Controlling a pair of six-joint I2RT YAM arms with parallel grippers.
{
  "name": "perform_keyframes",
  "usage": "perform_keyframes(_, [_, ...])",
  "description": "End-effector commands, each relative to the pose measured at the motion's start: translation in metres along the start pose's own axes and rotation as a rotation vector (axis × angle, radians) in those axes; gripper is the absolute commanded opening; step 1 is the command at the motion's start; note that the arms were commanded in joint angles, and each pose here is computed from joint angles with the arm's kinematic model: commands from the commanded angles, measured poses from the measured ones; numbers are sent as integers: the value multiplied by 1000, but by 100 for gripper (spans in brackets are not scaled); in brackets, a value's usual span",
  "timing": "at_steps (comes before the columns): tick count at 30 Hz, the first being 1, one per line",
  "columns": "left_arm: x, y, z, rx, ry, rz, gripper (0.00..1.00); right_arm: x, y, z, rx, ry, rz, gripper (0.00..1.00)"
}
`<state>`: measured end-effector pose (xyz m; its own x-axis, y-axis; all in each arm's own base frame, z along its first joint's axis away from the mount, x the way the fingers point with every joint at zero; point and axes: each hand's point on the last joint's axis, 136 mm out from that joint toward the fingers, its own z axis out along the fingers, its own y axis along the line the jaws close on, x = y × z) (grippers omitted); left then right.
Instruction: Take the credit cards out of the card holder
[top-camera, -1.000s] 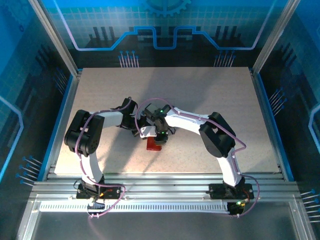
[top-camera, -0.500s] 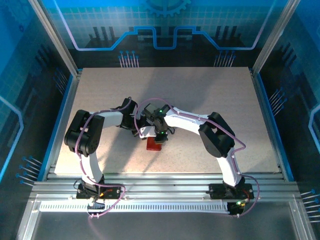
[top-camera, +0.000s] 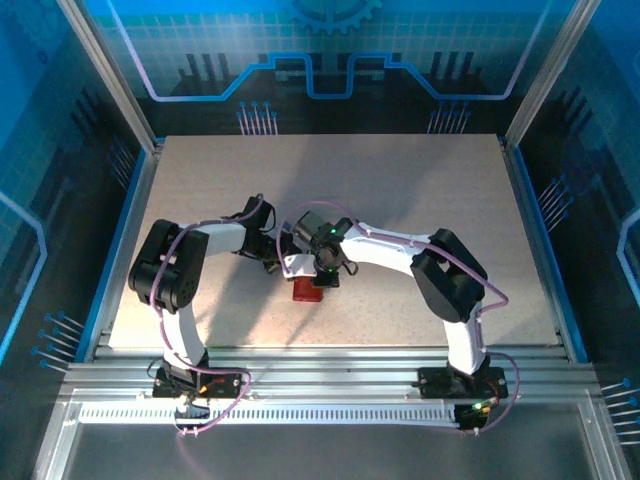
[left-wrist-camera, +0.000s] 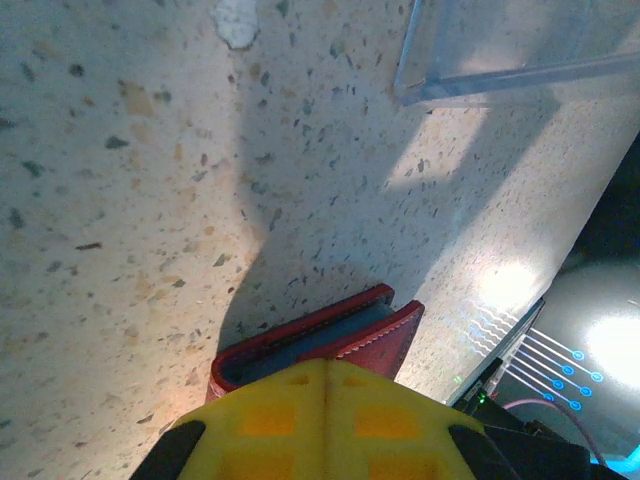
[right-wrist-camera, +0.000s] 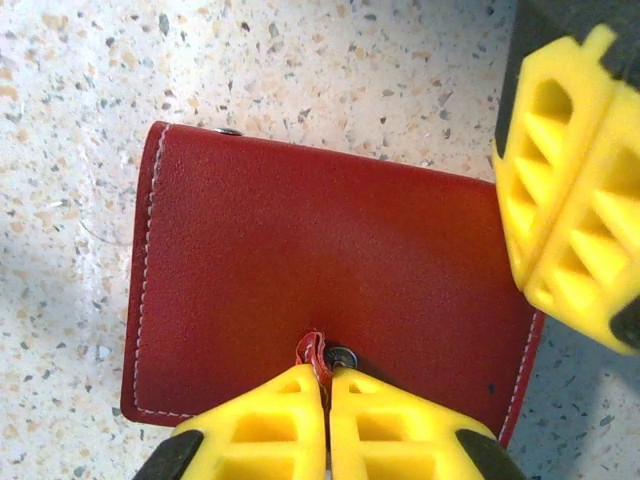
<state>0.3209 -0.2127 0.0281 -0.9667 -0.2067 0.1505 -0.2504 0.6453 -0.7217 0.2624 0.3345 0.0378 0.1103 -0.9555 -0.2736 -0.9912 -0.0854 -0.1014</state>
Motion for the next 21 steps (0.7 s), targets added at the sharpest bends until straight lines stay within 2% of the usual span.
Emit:
perform_keyframes(1, [4, 13, 1, -43, 25, -30, 0, -9, 8, -5, 2, -64, 18, 8])
perform_keyframes(3, [4, 12, 0, -43, 24, -26, 0, -10, 7, -10, 18, -83, 29, 10])
perform_keyframes(8, [2, 5, -5, -27, 11, -10, 0, -8, 2, -23, 85, -128, 71, 24])
perform_keyframes(9, [1, 0, -6, -12, 5, -3, 0, -8, 1, -26, 102, -140, 84, 29])
perform_keyframes(13, [-2, -20, -12, 67, -14, 21, 0, -7, -3, -41, 150, -187, 160, 35])
perform_keyframes(16, [-4, -35, -19, 97, -33, 45, 0, -13, -5, -54, 175, -249, 261, 43])
perform_keyframes(21, [-5, -51, -33, 114, -73, 69, 0, -30, -2, -72, 163, -385, 535, 45])
